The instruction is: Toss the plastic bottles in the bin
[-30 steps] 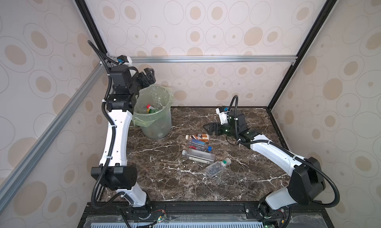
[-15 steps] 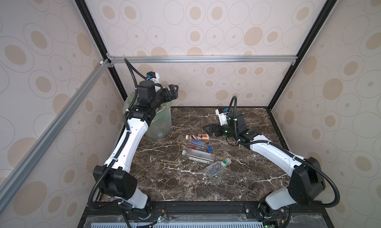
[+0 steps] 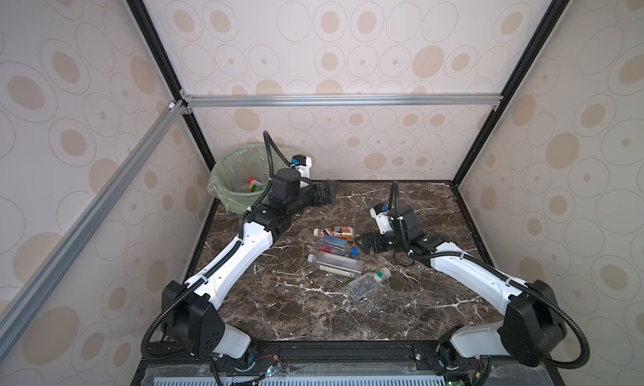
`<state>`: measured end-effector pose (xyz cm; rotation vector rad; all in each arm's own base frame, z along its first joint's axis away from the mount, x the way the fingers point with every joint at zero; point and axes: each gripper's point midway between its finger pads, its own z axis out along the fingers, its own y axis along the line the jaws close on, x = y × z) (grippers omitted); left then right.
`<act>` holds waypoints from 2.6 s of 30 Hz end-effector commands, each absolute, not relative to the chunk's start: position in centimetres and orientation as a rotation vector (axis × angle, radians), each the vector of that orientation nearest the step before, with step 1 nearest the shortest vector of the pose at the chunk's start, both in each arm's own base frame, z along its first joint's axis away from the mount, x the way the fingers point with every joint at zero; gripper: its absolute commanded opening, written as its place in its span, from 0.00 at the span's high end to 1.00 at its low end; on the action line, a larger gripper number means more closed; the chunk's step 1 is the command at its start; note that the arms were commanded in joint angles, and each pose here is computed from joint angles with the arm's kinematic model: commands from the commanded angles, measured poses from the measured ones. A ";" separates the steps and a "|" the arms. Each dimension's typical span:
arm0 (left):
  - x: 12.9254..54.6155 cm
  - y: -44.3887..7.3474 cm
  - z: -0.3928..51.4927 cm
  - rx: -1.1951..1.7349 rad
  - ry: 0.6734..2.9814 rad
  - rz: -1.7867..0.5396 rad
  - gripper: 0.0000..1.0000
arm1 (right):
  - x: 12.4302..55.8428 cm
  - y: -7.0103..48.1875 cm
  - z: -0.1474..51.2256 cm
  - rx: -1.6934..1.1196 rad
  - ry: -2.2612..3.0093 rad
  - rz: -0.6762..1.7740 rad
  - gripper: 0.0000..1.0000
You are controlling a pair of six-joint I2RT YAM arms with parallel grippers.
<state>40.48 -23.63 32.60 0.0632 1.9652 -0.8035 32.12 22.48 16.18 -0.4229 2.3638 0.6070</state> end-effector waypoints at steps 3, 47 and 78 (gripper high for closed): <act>38.6 -23.5 32.3 0.002 1.924 -0.907 0.01 | 29.3 22.3 13.3 -0.527 2.437 0.539 0.01; 30.6 -19.8 23.4 -0.110 1.991 -0.985 0.01 | 28.2 29.8 5.0 -0.816 2.472 0.370 0.18; 30.7 -16.9 21.5 -0.291 1.967 -1.116 0.01 | 27.9 32.6 8.3 -0.888 2.370 0.491 0.50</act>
